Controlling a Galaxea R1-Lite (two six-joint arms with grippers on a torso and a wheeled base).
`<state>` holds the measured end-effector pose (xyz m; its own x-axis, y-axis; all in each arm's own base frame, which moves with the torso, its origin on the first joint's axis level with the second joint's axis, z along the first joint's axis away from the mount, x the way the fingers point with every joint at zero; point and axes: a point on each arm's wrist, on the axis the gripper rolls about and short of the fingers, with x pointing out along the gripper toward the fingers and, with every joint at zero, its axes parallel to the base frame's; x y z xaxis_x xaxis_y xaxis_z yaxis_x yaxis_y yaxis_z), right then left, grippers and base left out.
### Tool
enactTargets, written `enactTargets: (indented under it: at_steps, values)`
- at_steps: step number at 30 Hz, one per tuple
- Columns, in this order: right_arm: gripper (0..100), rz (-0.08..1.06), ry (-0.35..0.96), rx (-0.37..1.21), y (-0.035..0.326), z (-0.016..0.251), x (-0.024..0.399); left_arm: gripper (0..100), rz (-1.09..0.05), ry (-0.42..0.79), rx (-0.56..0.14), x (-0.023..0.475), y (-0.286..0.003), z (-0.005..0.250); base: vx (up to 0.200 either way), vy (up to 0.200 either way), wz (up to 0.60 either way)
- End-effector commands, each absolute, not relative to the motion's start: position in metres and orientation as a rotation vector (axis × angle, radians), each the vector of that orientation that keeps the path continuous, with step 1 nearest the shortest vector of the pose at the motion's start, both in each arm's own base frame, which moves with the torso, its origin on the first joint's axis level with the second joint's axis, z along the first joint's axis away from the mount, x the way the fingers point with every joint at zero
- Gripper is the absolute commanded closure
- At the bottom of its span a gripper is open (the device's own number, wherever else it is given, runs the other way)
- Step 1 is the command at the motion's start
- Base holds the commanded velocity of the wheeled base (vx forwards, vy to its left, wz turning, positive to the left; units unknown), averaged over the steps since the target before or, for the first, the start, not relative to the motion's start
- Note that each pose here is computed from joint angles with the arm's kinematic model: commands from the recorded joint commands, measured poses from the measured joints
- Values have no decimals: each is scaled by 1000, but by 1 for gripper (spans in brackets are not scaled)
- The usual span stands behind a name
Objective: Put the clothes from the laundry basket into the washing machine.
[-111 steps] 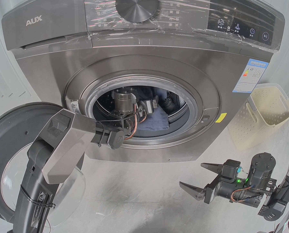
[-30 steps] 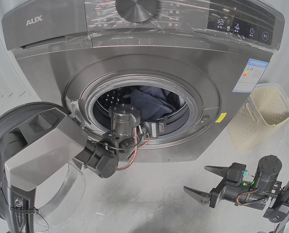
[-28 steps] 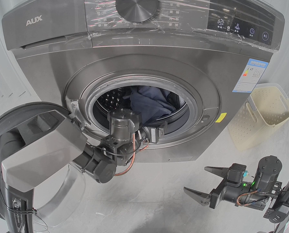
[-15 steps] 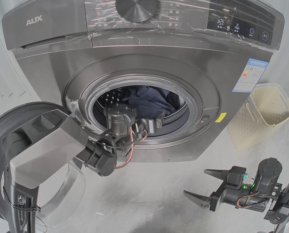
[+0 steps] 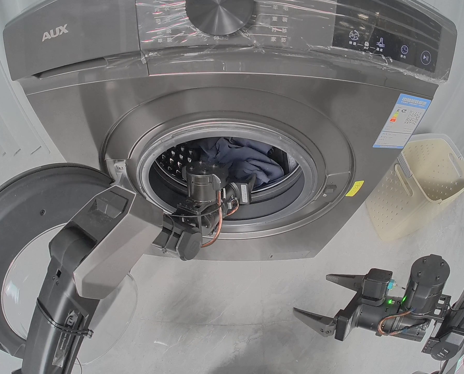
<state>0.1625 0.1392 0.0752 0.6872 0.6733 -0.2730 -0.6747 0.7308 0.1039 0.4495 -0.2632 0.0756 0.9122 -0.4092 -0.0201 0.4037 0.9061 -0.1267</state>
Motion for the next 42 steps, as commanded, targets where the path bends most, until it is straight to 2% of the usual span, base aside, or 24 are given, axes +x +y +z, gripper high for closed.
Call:
enactTargets:
  at_steps: [1, 2, 4, 7, 16, 17, 18, 19, 21, 25, 32, 33, 36, 38, 42]
  values:
    - [0, 754, 318, -8, 140, 72, 164, 100, -401, 12, -142, 469, -270, 64, 0, 0, 0]
    - [0, 754, 318, -8, 140, 72, 164, 100, -401, 12, -142, 469, -270, 64, 0, 0, 0]
    - [0, 753, 321, -8, 141, 71, 164, 100, -333, -89, -187, 487, -268, 74, 0, 0, 0]
    - [0, 753, 321, -8, 141, 71, 164, 100, -294, -84, -193, 493, -260, 65, 0, 0, 0]
    - [0, 753, 326, -9, 141, 70, 164, 100, -300, -115, -230, 490, -262, 82, 0, 0, 0]
    - [0, 753, 326, -9, 141, 70, 164, 0, -300, -121, -233, 488, -263, 85, 0, 0, 0]
    - [0, 753, 324, -9, 141, 70, 164, 0, -299, -122, -234, 488, -263, 86, 0, 0, 0]
    - [0, 750, 326, -9, 140, 70, 165, 0, -296, -138, -242, 481, -267, 101, 0, 0, 0]
    - [0, 750, 326, -9, 140, 70, 165, 0, -313, -109, -234, 465, -273, 110, 0, 0, 0]
    - [0, 752, 324, -9, 140, 71, 164, 0, -375, -50, -216, 413, -278, 134, 0, 0, 0]
    - [0, 759, 330, -9, 139, 71, 161, 0, -493, 38, -164, 331, -266, 128, 0, 0, 0]
    - [0, 760, 327, -7, 139, 72, 160, 0, -538, 55, -155, 304, -263, 126, 0, 0, 0]
    - [0, 760, 326, -7, 134, 74, 154, 0, -593, 90, -137, 264, -257, 124, 0, 0, 0]
    - [0, 759, 317, -4, 130, 78, 150, 0, -643, 119, -123, 227, -245, 126, 0, 0, 0]
    - [0, 749, 261, 16, 125, 89, 146, 0, -686, 138, -110, 183, -215, 131, 0, 0, 0]
